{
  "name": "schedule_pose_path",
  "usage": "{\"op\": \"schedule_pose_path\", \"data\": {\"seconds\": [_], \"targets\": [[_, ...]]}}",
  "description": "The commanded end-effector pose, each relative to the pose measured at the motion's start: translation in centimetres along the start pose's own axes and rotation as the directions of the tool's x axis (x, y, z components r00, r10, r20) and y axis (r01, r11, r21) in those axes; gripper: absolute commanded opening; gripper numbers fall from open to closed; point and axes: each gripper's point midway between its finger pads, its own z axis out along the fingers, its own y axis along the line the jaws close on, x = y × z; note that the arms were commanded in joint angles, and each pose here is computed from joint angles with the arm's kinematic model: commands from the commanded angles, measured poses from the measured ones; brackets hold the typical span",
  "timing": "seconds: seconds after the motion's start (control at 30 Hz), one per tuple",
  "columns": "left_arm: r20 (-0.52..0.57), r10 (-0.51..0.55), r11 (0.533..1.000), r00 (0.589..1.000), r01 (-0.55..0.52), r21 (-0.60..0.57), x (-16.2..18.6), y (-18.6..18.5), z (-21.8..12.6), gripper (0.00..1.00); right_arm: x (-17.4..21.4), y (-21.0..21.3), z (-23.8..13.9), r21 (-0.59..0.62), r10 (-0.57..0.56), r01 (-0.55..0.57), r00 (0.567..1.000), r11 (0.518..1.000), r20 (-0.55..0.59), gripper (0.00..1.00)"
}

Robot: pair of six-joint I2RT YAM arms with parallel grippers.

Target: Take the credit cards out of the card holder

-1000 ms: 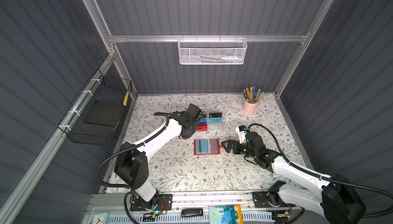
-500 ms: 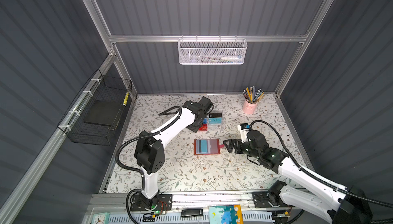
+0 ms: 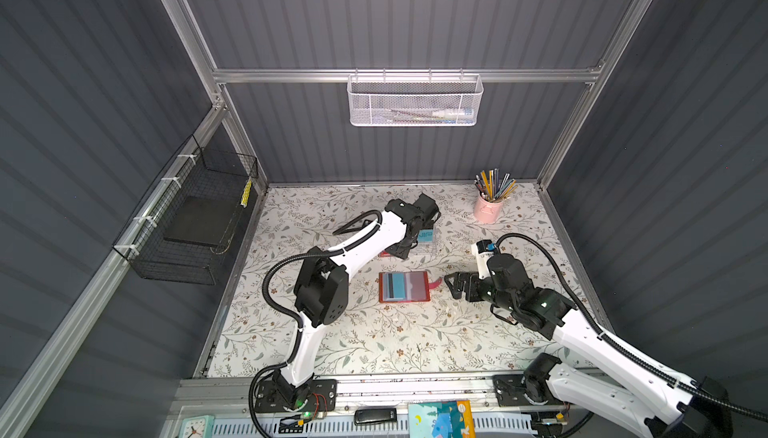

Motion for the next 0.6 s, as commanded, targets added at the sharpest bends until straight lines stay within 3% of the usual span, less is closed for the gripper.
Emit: {"op": "schedule_pose_path", "data": {"seconds": [0.0,0.27,0.4,0.47,0.57], "targets": [[-0.025,-0.007,0.999,1.0,0.008,0.041,1.0,-0.7,-0.1,0.0,-0.4,-0.6,0.1,0.019,-0.015,0.014,0.999,1.0,0.033,0.99],[-0.162,0.049,0.978,0.986,-0.015,0.207,1.7,-2.0,-4.1,0.0,-1.6,-0.4,2.1,-0.033,0.034,-0.032,0.998,0.999,0.049,0.99],[-0.25,0.002,0.942,0.968,0.082,0.325,1.7,-2.6,-6.1,0.0,-2.8,0.6,3.1,-0.08,0.065,-0.061,0.997,0.995,0.048,0.99],[-0.319,-0.023,0.903,0.947,0.156,0.401,2.1,-3.4,-7.2,0.0,-3.7,1.1,3.5,-0.106,0.088,-0.082,0.995,0.991,0.053,0.99],[-0.393,-0.027,0.875,0.919,0.212,0.436,2.6,-3.9,-8.4,0.0,-4.9,1.5,3.6,-0.153,0.133,-0.122,0.989,0.981,0.067,0.99]]}}
